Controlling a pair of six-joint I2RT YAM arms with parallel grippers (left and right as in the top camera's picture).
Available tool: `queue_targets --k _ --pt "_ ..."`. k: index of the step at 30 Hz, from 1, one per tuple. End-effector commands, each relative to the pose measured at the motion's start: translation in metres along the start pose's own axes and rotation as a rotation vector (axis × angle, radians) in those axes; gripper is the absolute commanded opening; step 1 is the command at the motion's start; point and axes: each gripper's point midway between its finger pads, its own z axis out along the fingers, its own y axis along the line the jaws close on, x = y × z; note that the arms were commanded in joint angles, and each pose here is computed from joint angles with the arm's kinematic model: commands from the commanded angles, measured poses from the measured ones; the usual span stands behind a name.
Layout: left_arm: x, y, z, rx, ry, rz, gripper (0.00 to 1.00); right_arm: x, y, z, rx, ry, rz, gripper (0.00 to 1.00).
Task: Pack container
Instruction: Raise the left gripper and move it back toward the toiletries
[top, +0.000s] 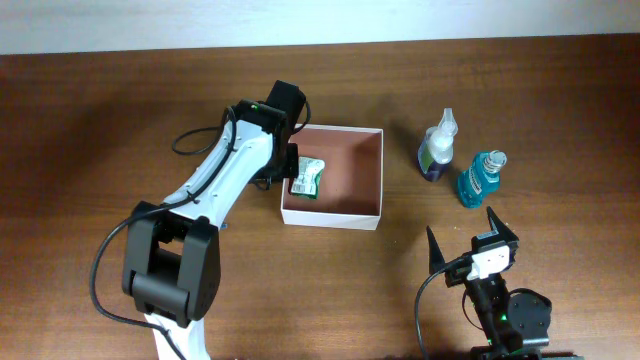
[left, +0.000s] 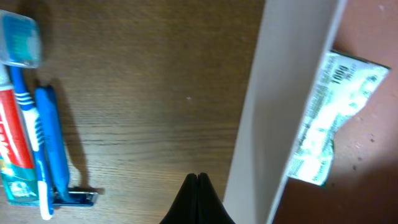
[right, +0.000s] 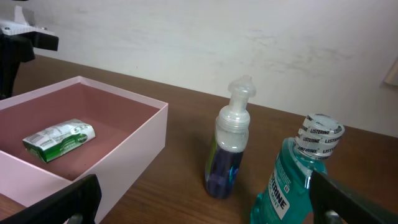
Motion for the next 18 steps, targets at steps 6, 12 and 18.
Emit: queue_targets --k 6,12,18 --pt "0.016 -0.009 -0.008 0.074 0.057 0.005 0.0 0.002 -0.002 0.0 0.01 0.003 0.005 0.98" --pt "0.029 -0.004 -0.009 0.05 0.111 0.01 0.0 0.003 -0.002 0.0 0.01 0.003 0.005 0.99" --pt "0.037 -0.002 -0.01 0.05 0.144 0.018 0.0 0.002 -0.002 0.0 0.01 0.003 0.005 0.98"
